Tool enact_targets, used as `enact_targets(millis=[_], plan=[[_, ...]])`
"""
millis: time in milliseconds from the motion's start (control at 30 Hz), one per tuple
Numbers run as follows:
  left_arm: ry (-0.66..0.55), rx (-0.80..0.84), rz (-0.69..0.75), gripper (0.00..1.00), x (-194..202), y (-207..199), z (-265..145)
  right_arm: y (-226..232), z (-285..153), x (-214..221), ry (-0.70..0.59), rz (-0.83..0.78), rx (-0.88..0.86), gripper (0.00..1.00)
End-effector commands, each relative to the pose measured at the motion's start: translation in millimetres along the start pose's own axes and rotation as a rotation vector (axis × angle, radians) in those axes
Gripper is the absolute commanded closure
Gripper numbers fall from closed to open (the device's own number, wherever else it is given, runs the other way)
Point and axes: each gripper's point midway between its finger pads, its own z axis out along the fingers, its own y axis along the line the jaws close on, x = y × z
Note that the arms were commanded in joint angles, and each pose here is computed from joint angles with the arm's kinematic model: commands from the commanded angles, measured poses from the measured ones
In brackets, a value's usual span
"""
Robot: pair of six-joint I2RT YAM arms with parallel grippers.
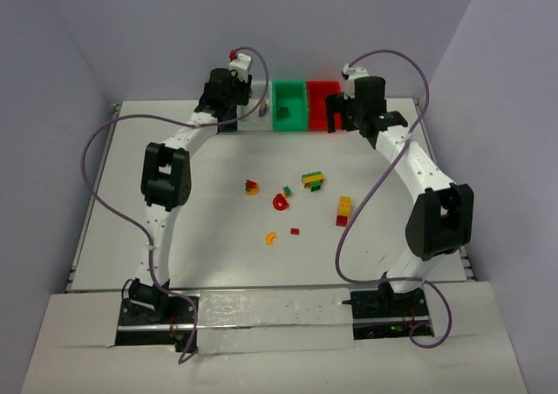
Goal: Sort the legos into containers by color
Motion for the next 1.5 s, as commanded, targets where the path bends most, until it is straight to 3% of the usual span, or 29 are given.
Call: enact_targets(millis=[0, 200, 333, 467, 633, 900, 1033, 1167, 1467], plan=[[-0.131, -0.046, 0.089, 0.92, -32.8, 1.7, 16.0, 9.7, -15.0, 12.0, 0.030, -0.005, -0.066, 0.00], [-0.109, -0.084, 0.140, 0.83, -15.0, 2.7, 22.3, 16.3, -15.9, 25.9, 0.074, -0.024, -0.109, 0.00], [-0.114, -0.085, 0.140, 0.53, -20.1, 2.1, 18.3, 22.0, -14.0, 34.7, 0.110, -0.041, -0.145, 0.00], [-0.131, -0.091, 0.134, 0.31, -34.5, 3.6, 11.6, 32.2, -21.6, 43.8, 0.157, -0.092, -0.222, 0.00], [-0.151, -0.100, 0.135, 0.19, -58.8, 6.5, -0.4, 31.4, -42.1, 65.5, 0.260, -0.138, -0.242, 0.01], [-0.157, -0.184, 0.092, 0.18, -99.7, 22.4, -43.2, 26.7, -97.5, 128.0, 0.491, 0.021, -0.115, 0.05], [-0.151, -0.250, 0.027, 0.19, -125.4, 33.6, -85.1, 14.5, -109.2, 163.3, 0.573, 0.061, 0.091, 0.04], [-0.090, -0.325, -0.054, 0.24, -115.5, 44.1, -119.4, 32.6, -115.1, 212.7, 0.704, 0.153, 0.072, 0.00], [-0.043, -0.431, -0.159, 0.25, -84.4, 64.3, -199.0, 38.8, -107.0, 226.8, 0.781, 0.194, 0.074, 0.02]])
